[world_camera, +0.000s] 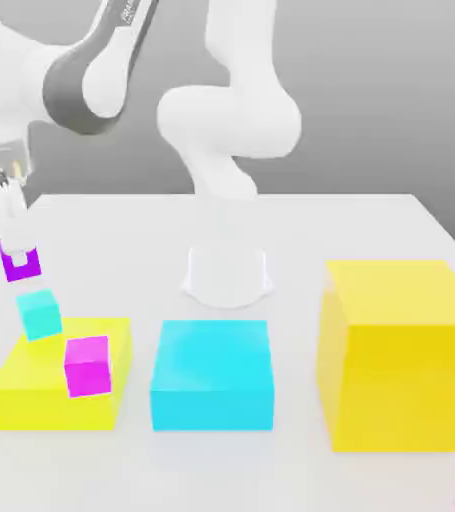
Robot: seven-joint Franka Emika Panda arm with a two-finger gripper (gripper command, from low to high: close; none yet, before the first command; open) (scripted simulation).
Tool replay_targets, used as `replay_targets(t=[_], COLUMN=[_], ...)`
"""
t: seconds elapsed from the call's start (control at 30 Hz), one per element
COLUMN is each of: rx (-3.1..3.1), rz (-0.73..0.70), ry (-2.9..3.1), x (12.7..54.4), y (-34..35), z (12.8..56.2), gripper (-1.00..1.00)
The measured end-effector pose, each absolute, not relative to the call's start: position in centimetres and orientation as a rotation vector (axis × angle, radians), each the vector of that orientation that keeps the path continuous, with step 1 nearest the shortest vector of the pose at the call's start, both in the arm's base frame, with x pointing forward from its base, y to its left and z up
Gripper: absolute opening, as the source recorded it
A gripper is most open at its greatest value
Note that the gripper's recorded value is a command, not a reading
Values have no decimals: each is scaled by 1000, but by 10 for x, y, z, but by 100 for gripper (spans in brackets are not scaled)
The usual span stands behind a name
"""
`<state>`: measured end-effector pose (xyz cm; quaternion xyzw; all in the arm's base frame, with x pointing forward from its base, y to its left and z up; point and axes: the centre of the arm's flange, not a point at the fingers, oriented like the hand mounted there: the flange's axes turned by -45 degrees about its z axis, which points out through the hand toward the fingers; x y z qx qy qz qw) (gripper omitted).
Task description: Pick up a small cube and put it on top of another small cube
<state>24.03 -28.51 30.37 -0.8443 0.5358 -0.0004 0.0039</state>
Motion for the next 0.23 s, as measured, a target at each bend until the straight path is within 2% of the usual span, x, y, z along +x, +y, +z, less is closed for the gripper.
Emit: replay_targets(t=[0.1,0.13,0.23], rx=[-2645,-2646,-2646], rz=[-1,-1,-1], ry=[1686,1688,1688], x=[239,238,238], y=[-284,-284,-284], z=[271,261,261], gripper=[-100,100,100])
